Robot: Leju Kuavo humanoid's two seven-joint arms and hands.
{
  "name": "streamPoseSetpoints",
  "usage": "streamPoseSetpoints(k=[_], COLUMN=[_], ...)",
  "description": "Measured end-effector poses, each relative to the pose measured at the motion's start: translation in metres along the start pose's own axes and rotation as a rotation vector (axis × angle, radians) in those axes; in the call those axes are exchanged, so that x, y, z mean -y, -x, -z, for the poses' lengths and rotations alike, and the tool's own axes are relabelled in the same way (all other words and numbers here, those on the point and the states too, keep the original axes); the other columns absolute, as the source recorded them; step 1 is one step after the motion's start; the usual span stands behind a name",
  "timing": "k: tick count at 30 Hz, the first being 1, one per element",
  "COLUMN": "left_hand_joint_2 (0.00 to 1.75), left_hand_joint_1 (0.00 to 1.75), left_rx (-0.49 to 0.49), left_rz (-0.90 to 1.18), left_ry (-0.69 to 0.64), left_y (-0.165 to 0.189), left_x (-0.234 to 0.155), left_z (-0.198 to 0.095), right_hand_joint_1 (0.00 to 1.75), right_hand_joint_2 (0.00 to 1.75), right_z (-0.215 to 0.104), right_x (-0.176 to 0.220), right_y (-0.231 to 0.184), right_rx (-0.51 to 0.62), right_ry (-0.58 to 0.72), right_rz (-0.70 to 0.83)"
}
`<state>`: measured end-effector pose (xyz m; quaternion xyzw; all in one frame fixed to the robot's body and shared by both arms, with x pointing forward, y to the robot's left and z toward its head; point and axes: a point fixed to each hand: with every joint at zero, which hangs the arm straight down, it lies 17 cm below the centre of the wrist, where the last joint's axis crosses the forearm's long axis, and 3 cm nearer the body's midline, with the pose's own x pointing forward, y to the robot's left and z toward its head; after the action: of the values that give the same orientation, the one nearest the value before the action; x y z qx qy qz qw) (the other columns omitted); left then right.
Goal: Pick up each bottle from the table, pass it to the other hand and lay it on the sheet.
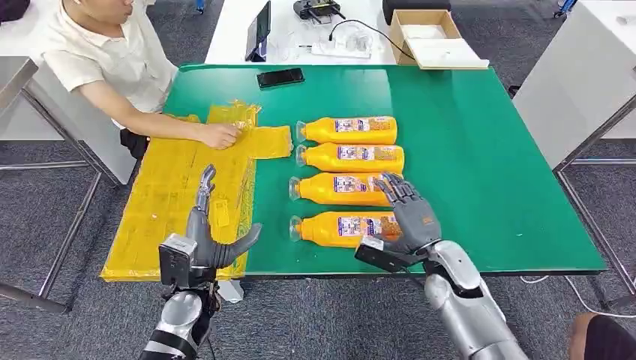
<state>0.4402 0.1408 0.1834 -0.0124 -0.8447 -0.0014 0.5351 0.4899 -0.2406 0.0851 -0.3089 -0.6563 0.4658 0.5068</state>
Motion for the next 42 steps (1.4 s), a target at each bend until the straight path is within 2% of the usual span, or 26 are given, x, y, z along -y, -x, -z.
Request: streamPoseSetpoints(k=[8,15,22,32,42], left_hand_joint_2=[1.75,1.75,1.75,1.75,1.75], left_hand_joint_1=[0.0,0.0,0.0,0.0,0.0], left_rx=[-0.051,-0.07,-0.093,-0.104,-0.105], left_rz=[-0.117,-0.146,-0.196,-0.198,-0.199], left_ry=[0.064,0.08,0.113,0.128,0.13], left_y=[0.006,0.01,0.015,0.02,0.02], left_x=[0.014,0.017,0.022,0.021,0.021], left_z=[-0.003,-0.005,-0.006,-0.009,-0.009], right_hand_joint_1=[0.0,0.0,0.0,0.0,0.0], right_hand_joint_2=[1.75,1.75,1.75,1.75,1.75], right_z=[0.002,-0.001,-0.013,-0.018,-0.019], right_x=[-0.028,-0.041,-0.061,-0.06,-0.06], right_y=[-0.003,0.006,0.01,0.035,0.04], right_rx=[0.015,0.005,0.014,-0.014,-0.015], right_ry=[-0.145,-0.212,-0.354,-0.457,-0.479], right_rz=[0.045,0.05,0.175,0.04,0.013])
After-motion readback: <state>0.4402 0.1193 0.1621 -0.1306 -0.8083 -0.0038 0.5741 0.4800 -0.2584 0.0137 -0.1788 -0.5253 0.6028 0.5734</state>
